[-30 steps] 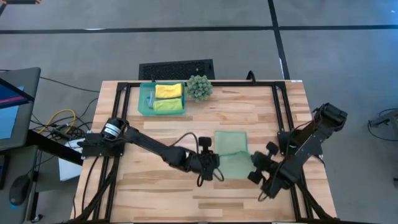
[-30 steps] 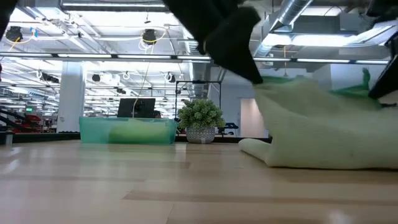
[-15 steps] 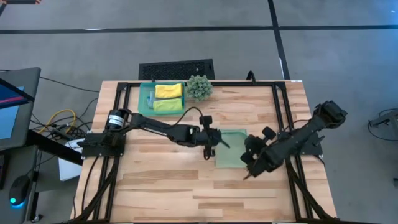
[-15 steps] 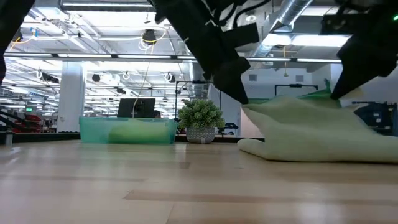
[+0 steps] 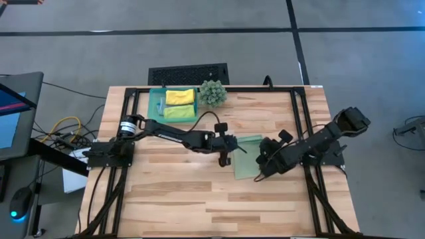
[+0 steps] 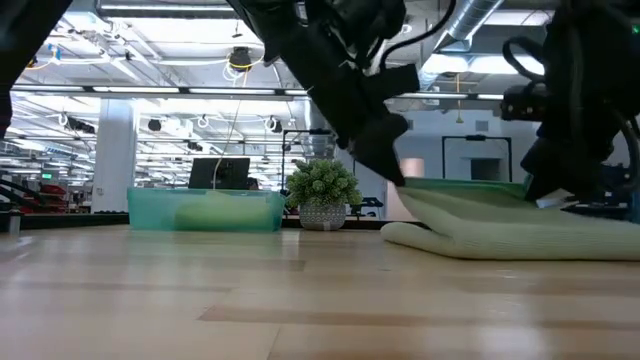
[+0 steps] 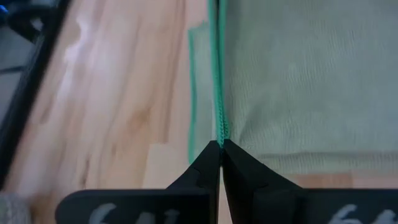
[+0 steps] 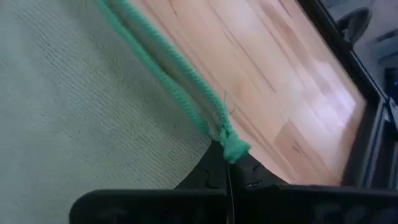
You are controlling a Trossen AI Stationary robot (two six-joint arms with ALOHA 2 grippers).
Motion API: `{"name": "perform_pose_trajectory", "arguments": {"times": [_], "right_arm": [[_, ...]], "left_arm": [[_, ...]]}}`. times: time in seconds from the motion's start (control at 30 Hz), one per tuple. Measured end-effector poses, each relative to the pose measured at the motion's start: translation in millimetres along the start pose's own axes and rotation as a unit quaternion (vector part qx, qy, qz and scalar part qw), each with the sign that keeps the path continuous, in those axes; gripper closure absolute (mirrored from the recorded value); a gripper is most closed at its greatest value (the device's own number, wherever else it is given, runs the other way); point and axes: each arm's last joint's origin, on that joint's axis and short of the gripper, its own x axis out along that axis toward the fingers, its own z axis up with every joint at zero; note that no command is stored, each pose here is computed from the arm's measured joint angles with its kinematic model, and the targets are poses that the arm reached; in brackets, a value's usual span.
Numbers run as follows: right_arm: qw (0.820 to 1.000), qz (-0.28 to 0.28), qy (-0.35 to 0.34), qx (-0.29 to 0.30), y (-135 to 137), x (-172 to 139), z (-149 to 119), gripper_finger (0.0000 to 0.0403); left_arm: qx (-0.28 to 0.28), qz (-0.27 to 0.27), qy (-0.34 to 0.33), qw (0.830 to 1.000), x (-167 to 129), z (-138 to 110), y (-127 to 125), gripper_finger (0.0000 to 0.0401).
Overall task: Fold microfiber towels
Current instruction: Fold the green microfiber cloth
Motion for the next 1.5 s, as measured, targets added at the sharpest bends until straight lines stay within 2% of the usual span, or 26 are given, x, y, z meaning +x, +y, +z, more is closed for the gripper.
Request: {"name": "perform_pose_trajectory", "arguments": {"times": [0.23, 0.4, 0.6, 0.83, 1.03, 1.13, 1.23, 1.3, 1.4, 1.5], "right_arm": [[1.000, -0.002, -0.016, -0.003, -0.2, 6.2, 12.1, 0.0397], [1.000, 0.001, -0.007, -0.009, -1.8, 13.6, 19.2, 0.0396], [1.000, 0.005, -0.003, 0.000, -1.9, 16.1, 21.5, 0.0387], [1.000, 0.006, 0.005, 0.000, -2.3, 16.3, 20.5, 0.0319], [0.999, -0.023, -0.034, -0.002, -7.5, 10.7, 19.7, 0.0233], [0.998, -0.022, -0.061, 0.007, -11.6, 1.7, 18.2, 0.0207], [0.996, 0.017, -0.086, -0.001, -10.3, -11.5, 16.2, 0.0201], [0.993, 0.061, -0.103, -0.022, -4.7, -21.4, 14.6, 0.0208], [0.982, 0.138, -0.120, -0.050, 7.6, -30.9, 9.9, 0.0238], [0.964, 0.224, -0.125, -0.072, 21.5, -29.8, -0.9, 0.0287]], "left_arm": [[-0.025, 0.045, 0.040, 0.998, -2.5, -7.1, 2.4, 0.0401], [-0.031, 0.013, 0.045, 0.998, 7.5, -11.5, 4.9, 0.0401], [-0.022, 0.013, 0.066, 0.998, 33.4, -27.7, -7.1, 0.0401], [-0.015, 0.061, 0.073, 0.995, 39.6, -32.7, -11.9, 0.0389], [-0.008, 0.116, 0.052, 0.992, 10.7, -15.6, -12.0, 0.0329], [-0.003, 0.143, 0.049, 0.989, -1.6, -10.7, -11.6, 0.0295], [-0.016, 0.139, 0.030, 0.990, -13.4, -2.8, -10.5, 0.0272], [-0.027, 0.080, 0.006, 0.996, -13.3, 2.4, -13.2, 0.0266], [-0.039, -0.002, -0.014, 0.999, -1.1, 2.0, -18.0, 0.0274], [-0.044, -0.005, 0.008, 0.999, 21.2, -11.4, -16.6, 0.0293]]}}
